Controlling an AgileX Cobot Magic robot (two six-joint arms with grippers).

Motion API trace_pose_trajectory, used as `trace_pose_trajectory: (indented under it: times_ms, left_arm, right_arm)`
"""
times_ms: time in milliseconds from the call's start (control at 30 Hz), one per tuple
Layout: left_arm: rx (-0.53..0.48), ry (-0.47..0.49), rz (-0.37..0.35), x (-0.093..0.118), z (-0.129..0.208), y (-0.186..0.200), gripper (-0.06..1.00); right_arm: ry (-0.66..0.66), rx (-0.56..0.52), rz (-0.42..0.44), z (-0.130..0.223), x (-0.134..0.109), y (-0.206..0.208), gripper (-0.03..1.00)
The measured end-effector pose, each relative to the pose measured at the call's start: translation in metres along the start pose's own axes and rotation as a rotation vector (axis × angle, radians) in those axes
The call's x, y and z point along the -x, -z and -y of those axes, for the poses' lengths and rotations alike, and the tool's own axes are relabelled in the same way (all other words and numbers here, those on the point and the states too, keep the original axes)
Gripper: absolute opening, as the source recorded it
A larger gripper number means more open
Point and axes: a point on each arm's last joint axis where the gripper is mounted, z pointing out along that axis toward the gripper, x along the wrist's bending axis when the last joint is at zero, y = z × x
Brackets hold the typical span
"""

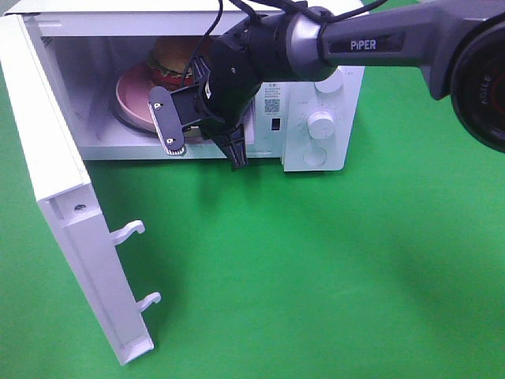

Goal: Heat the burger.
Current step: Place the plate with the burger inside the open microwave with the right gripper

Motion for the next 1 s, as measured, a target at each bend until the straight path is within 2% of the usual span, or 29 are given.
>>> trace_pose_trajectory:
  times_ms: [233, 367, 433, 533, 633, 900, 1000]
  left_arm:
    - [0.000, -0.001, -0.002, 0.000, 0.000, 0.000, 0.99]
    - [0.000, -0.001, -0.002, 0.000, 0.000, 0.000, 0.99]
    - [0.000, -0.001, -0.002, 0.000, 0.000, 0.000, 0.99]
    - [0.000, -0.001, -0.002, 0.000, 0.000, 0.000, 0.99]
    - [0.000, -0.001, -0.002, 0.000, 0.000, 0.000, 0.99]
    - [0.000, -0.001, -0.002, 0.000, 0.000, 0.000, 0.99]
    - [0.000, -0.001, -0.002, 0.000, 0.000, 0.000, 0.99]
  right_arm:
    - [-0.001, 0.005, 0.013, 0.000, 0.001, 0.000, 0.10]
    - [-0.003, 0.010, 0.031, 0.000, 0.004, 0.000, 0.16]
    - [0.000, 0.024, 0.078, -0.001, 0.010, 0.002, 0.25]
    - [-0.004, 0.025, 0.080, -0.001, 0.011, 0.002, 0.28]
    - [-0.019, 0.027, 0.086, -0.001, 0.012, 0.002, 0.35]
    - [-0.042, 0.038, 0.080, -0.002, 0.010, 0.002, 0.38]
    - [-0.040, 0.041, 0.056, -0.002, 0.000, -0.003, 0.38]
